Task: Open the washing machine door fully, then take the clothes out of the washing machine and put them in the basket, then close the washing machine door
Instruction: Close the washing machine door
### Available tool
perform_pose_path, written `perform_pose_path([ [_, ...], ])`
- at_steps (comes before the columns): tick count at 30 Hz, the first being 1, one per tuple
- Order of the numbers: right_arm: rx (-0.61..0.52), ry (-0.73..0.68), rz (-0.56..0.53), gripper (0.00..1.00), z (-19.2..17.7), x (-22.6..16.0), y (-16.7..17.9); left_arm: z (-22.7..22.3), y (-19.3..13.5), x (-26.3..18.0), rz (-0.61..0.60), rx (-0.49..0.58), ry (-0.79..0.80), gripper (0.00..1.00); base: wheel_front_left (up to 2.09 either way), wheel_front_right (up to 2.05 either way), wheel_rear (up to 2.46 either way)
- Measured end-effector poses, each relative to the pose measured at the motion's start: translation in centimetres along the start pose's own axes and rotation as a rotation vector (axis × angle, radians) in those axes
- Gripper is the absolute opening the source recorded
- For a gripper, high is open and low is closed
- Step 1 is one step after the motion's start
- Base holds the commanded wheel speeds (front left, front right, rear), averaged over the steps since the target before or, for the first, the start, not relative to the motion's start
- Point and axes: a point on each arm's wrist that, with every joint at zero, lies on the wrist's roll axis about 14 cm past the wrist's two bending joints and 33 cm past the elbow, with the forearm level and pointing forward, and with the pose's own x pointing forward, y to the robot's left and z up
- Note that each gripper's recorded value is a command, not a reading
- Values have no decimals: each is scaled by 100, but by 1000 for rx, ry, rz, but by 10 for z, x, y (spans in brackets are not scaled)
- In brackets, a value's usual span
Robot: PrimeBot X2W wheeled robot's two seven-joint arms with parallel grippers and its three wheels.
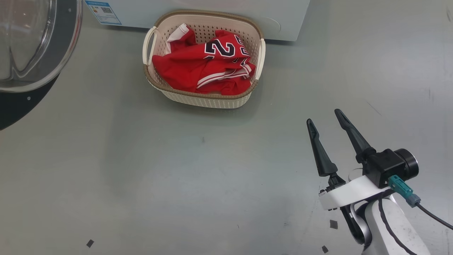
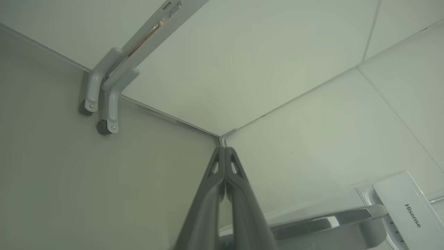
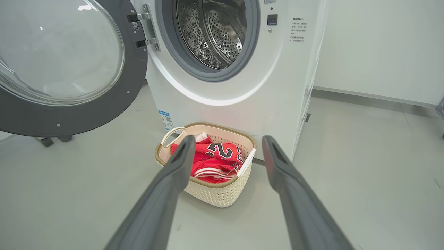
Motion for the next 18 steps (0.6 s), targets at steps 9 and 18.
perform_pose_path([
  [9, -7, -9, -17, 100, 5, -2, -5, -18, 14, 8, 60, -126, 66, 0, 0, 0, 0],
  [18, -12, -16, -21, 100, 8, -4, -5, -35, 15, 11, 81, -203, 142, 0, 0, 0, 0],
])
